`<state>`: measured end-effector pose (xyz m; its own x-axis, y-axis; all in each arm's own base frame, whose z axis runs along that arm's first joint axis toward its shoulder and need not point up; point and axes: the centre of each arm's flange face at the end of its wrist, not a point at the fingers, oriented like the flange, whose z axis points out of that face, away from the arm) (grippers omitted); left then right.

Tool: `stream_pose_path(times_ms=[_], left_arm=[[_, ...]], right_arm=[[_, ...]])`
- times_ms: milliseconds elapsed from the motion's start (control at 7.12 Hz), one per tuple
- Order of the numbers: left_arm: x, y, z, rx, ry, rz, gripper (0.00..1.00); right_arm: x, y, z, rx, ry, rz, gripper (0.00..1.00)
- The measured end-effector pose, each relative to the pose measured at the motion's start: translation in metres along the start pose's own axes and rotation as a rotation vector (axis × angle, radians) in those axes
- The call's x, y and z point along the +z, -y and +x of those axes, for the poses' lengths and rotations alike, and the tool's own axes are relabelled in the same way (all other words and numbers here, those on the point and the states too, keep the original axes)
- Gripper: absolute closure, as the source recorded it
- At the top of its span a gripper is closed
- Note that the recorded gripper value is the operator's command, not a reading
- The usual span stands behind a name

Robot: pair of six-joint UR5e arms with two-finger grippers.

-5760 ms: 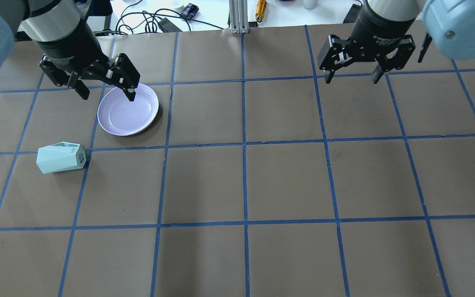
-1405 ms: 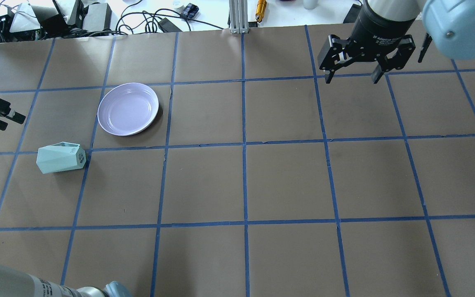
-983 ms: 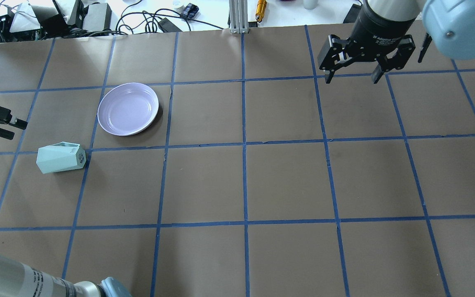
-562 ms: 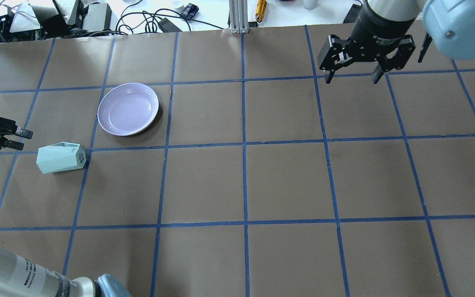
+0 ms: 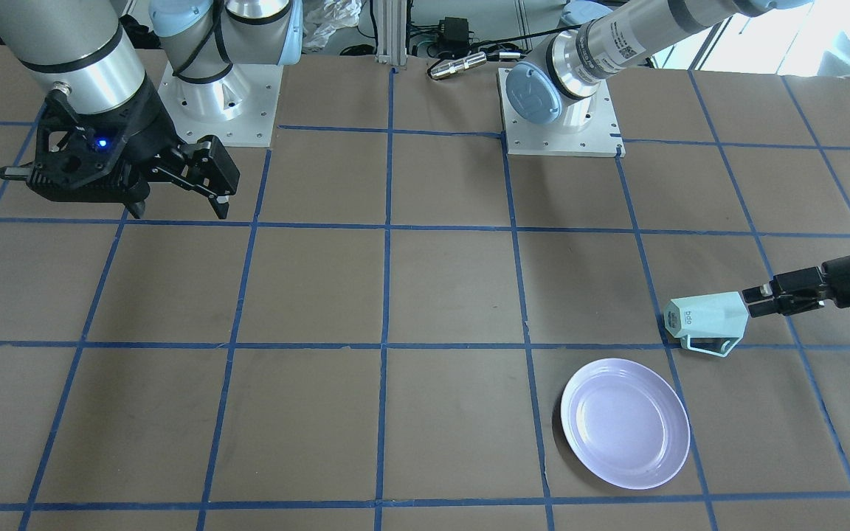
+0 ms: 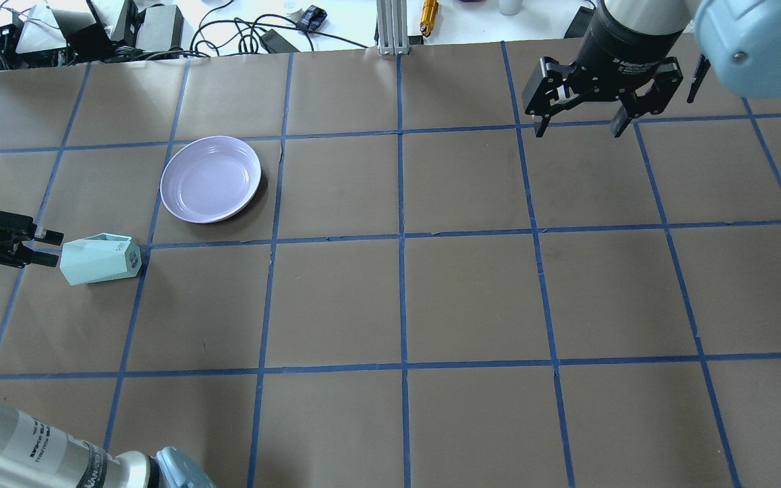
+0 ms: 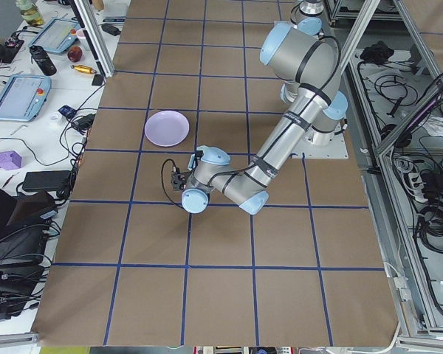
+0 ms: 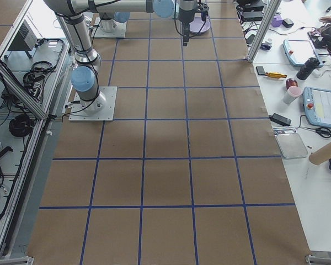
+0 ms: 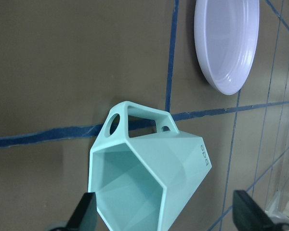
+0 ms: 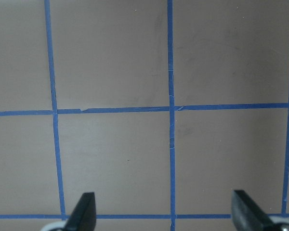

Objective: Flip cup and place on plate
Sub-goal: 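Lower the left gripper and grasp the mint-green mug's rim, then lift the mug with the left gripper and rotate it upright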

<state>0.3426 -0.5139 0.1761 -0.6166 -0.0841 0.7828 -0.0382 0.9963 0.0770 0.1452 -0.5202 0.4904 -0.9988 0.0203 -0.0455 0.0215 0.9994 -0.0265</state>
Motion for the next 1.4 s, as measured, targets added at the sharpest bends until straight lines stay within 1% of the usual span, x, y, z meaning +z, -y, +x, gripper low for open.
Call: stream_pose_path(times_ms=[281,562,702,843,983,1124,1264,1405], left_arm=[[0.012,-0.002,-0.005,0.001,-0.058,-0.019,0.00],[0.025,-0.001,-0.008,0.001,-0.121,-0.024,0.00],[0.031,0.001,-0.009,0.001,-0.141,-0.024,0.14],[0.034,0.003,-0.010,0.008,-0.153,-0.021,0.44],[0.035,0.004,-0.010,0.022,-0.156,-0.018,0.62],[0.034,0.005,-0.010,0.033,-0.155,-0.016,0.75],[0.033,0.005,-0.009,0.038,-0.154,-0.014,0.84],[0.032,0.005,-0.009,0.041,-0.152,-0.013,0.96]], right_arm=[[0.000,0.000,0.000,0.000,0.000,0.000,0.00],[0.000,0.000,0.000,0.000,0.000,0.000,0.00],[0.000,0.000,0.000,0.000,0.000,0.000,0.00],[0.000,0.000,0.000,0.000,0.000,0.000,0.00],[0.000,0.000,0.000,0.000,0.000,0.000,0.00],[0.000,0.000,0.000,0.000,0.000,0.000,0.00],[0.000,0.000,0.000,0.000,0.000,0.000,0.00],[0.000,0.000,0.000,0.000,0.000,0.000,0.00]])
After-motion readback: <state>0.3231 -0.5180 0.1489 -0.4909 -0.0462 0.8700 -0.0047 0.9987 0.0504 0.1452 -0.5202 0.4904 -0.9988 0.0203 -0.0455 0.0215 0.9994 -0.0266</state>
